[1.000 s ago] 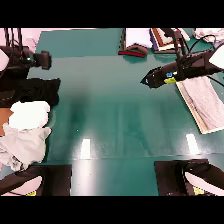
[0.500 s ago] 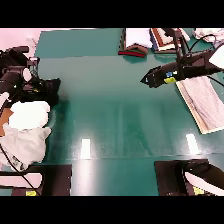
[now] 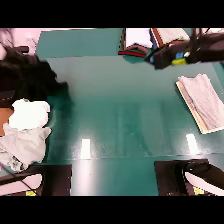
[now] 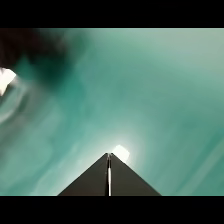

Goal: Fold the shirts.

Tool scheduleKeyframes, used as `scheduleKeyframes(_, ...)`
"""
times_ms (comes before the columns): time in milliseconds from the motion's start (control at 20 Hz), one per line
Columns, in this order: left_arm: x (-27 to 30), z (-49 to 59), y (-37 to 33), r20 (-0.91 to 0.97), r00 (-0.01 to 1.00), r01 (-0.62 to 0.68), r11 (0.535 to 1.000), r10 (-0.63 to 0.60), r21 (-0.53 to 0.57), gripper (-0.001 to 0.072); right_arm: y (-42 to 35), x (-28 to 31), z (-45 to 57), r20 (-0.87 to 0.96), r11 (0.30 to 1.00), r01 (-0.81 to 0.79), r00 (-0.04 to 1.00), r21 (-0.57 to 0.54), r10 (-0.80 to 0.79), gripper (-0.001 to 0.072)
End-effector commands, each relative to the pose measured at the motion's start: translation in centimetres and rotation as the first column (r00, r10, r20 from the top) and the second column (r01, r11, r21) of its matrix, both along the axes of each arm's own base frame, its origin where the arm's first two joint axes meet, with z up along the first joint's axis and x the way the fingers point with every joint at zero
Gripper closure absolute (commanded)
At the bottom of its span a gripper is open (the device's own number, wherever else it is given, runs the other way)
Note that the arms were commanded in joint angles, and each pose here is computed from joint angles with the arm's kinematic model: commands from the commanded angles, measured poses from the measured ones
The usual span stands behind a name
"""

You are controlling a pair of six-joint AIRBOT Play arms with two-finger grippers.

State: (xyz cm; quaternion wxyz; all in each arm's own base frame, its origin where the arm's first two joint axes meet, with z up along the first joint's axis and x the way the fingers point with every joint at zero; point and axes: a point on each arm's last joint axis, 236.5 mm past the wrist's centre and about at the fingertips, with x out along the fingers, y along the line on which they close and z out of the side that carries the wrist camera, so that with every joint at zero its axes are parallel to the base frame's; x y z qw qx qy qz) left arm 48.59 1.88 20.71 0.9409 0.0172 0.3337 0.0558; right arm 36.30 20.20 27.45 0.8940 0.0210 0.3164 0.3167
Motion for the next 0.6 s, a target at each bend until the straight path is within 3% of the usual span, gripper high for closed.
scheduleKeyframes(0,-5.6,14.6,-3.8,0.312,0.943,0.111,0.993,-0.115,0.031,0.0668,-2.2,0.3,6.0,0.169,0.997,0.058,0.984,-0.042,-0.05,0.069)
scheduleKeyframes(100,-9.2,17.6,-7.7,0.371,0.902,0.227,0.974,-0.219,0.023,0.0668,-3.4,0.2,8.9,0.25,0.994,0.097,0.965,-0.058,-0.08,0.069)
scheduleKeyframes(250,-12.3,16.9,-15.8,0.34,0.849,0.439,0.898,-0.405,-0.027,0.0668,-4.9,0.0,12.1,0.339,0.987,0.145,0.934,-0.066,-0.115,0.069)
scheduleKeyframes(450,-15.6,11.5,-29.3,0.216,0.707,0.702,0.707,-0.674,-0.09,0.0667,-5.1,-0.6,13.3,0.362,0.987,0.148,0.925,-0.06,-0.117,0.069)
scheduleKeyframes(550,-16.9,7.5,-34.9,0.127,0.62,0.784,0.616,-0.775,-0.071,0.0666,-5.1,-0.7,12.7,0.342,0.987,0.144,0.933,-0.073,-0.111,0.069)
